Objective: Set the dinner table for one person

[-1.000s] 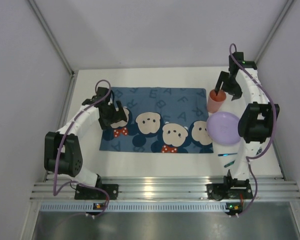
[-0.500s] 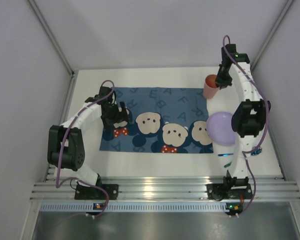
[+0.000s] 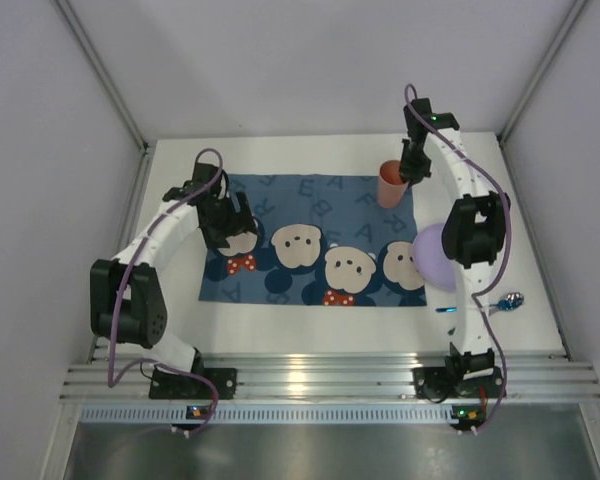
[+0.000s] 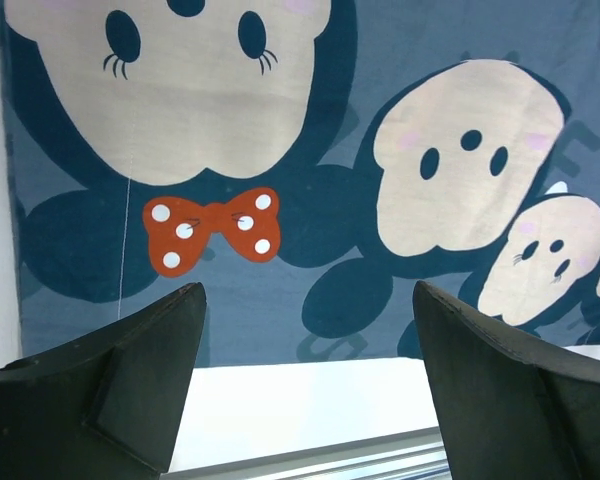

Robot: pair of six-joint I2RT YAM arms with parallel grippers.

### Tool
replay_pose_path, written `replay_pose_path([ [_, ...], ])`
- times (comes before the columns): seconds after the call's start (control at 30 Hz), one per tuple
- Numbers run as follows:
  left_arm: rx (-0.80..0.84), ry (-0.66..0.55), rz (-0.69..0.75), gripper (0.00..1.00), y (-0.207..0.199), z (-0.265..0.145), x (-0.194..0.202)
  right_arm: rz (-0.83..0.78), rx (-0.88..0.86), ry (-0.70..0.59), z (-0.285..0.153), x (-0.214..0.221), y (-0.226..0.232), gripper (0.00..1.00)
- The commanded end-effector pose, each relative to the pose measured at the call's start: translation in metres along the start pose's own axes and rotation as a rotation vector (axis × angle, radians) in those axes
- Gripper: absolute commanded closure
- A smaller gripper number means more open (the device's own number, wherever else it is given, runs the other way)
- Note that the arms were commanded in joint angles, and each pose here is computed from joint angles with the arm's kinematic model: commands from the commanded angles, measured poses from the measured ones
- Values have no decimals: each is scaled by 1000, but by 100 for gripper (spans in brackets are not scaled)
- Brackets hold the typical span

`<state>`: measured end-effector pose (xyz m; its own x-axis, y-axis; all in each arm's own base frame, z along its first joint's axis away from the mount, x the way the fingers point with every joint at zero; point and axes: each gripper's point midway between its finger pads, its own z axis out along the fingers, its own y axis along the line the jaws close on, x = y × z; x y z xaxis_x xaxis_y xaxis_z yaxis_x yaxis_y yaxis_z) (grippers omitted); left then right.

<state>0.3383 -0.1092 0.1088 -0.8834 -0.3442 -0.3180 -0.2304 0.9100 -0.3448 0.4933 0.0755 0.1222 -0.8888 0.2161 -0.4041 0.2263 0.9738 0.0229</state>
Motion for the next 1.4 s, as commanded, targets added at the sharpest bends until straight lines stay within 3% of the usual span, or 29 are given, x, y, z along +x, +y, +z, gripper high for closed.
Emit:
replay_pose_path([
  [0.0, 8, -67, 23, 10, -6, -32, -8, -11, 20, -35, -3, -9, 2, 96],
  [0.13, 5, -74, 17, 10, -3, -36, -4, -20, 16, -34, -2, -9, 4, 76],
  [0.17, 2, -76, 17, 10, -1, -36, -2, -30, 3, -33, -4, -8, 7, 65],
  [0.27, 9, -84, 14, 10, -3, -41, -3, -42, -15, -73, -18, -19, 8, 47],
  [0.37, 12, -86, 24, 10, -4, -43, -4, -39, -42, -144, -50, -36, -2, 41],
  [0.5, -2, -82, 40, 10, 0, -42, -1, 68, -10, -189, -79, -44, -60, 31],
  [0.53, -2, -83, 42, 10, 1, -42, 0, 90, 7, -131, -67, -26, -75, 29],
  [0.57, -3, -71, 39, 10, 3, -39, 4, 113, -15, -171, -82, -27, -79, 23],
  [0.6, 4, -76, 37, 10, 2, -38, 3, 192, 27, -167, -78, -26, -119, 21],
  [0.67, 13, -59, 29, 10, 3, -34, 10, 256, 57, -115, -68, 2, -148, 16],
  [0.83, 30, -42, 31, 10, 3, -27, 15, 529, -15, 88, -29, 82, -215, 18],
  [0.9, 22, -37, 41, 10, 5, -25, 15, 562, -52, 77, -27, 91, -228, 18],
  [1.37, 29, -28, 52, 11, 5, -16, 16, 577, -7, 211, 4, 146, -236, 18],
])
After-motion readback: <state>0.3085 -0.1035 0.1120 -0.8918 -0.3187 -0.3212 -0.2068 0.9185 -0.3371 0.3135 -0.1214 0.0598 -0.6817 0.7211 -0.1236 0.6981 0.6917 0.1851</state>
